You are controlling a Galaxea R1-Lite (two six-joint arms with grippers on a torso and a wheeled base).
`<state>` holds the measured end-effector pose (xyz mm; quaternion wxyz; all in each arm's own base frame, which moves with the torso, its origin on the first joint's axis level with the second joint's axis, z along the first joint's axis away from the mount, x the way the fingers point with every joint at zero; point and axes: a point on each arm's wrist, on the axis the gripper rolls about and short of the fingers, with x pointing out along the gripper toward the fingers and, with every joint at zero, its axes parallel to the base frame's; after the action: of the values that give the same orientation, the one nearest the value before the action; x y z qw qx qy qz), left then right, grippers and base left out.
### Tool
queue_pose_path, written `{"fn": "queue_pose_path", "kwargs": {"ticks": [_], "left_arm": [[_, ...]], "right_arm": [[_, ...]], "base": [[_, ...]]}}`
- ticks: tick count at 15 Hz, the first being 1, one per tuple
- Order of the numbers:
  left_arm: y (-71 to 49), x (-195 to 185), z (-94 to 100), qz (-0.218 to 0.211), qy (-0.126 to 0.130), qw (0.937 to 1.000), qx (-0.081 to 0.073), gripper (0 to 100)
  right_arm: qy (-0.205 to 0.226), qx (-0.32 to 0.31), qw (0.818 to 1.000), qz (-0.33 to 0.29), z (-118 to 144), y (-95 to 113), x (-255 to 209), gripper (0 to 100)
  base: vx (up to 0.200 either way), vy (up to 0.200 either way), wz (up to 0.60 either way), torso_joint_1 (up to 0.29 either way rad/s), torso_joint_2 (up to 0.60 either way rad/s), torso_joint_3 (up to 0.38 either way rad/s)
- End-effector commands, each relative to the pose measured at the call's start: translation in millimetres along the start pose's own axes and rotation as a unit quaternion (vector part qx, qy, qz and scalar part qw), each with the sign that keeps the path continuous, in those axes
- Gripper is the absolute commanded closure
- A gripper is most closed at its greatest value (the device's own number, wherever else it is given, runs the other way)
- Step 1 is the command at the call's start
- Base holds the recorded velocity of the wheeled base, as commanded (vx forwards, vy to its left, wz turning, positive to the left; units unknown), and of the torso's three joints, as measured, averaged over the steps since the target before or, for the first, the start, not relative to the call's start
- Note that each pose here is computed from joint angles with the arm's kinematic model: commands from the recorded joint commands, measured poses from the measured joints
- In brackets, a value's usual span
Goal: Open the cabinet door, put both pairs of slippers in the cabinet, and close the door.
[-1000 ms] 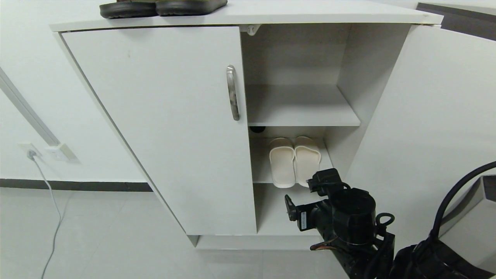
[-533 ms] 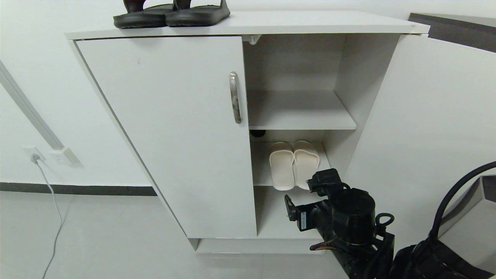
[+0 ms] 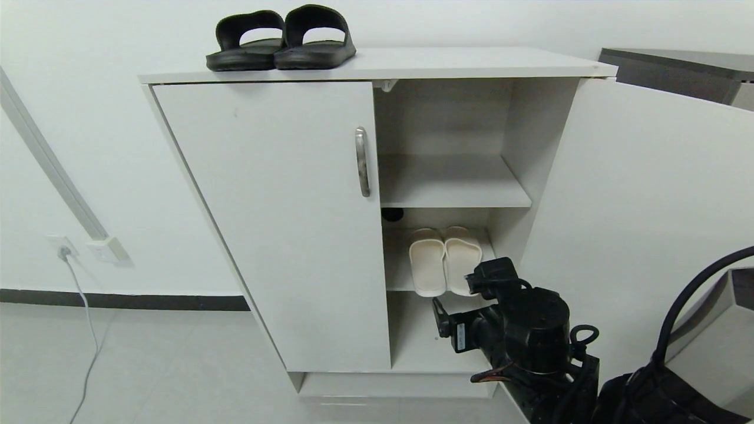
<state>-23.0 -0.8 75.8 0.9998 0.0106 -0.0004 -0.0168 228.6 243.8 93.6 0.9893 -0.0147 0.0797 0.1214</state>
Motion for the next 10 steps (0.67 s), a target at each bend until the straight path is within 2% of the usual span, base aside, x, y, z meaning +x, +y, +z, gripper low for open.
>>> {"fn": "queue_pose_path", "kwargs": {"ticks": [1, 4, 10], "left_arm": [[0.0, 0.0, 0.0, 0.0, 0.0, 1.0, 0.0, 100], [0.0, 0.0, 0.0, 0.0, 0.0, 1.0, -0.001, 100], [0.0, 0.0, 0.0, 0.0, 0.0, 1.0, -0.001, 100]], "right_arm": [[0.003, -0.002, 1.0, 0.0, -2.4, 0.6, 1.0, 0], [0.005, -0.003, 1.0, 0.0, -4.0, 0.7, 1.5, 0], [-0.004, 0.003, 1.0, 0.0, -1.9, 0.9, 1.5, 0]], "base": [[0.0, 0.0, 0.0, 0.0, 0.0, 0.0], [0.0, 0.0, 0.0, 0.0, 0.0, 0.0], [0.0, 0.2, 0.0, 0.004, 0.0, 0.004]]}}
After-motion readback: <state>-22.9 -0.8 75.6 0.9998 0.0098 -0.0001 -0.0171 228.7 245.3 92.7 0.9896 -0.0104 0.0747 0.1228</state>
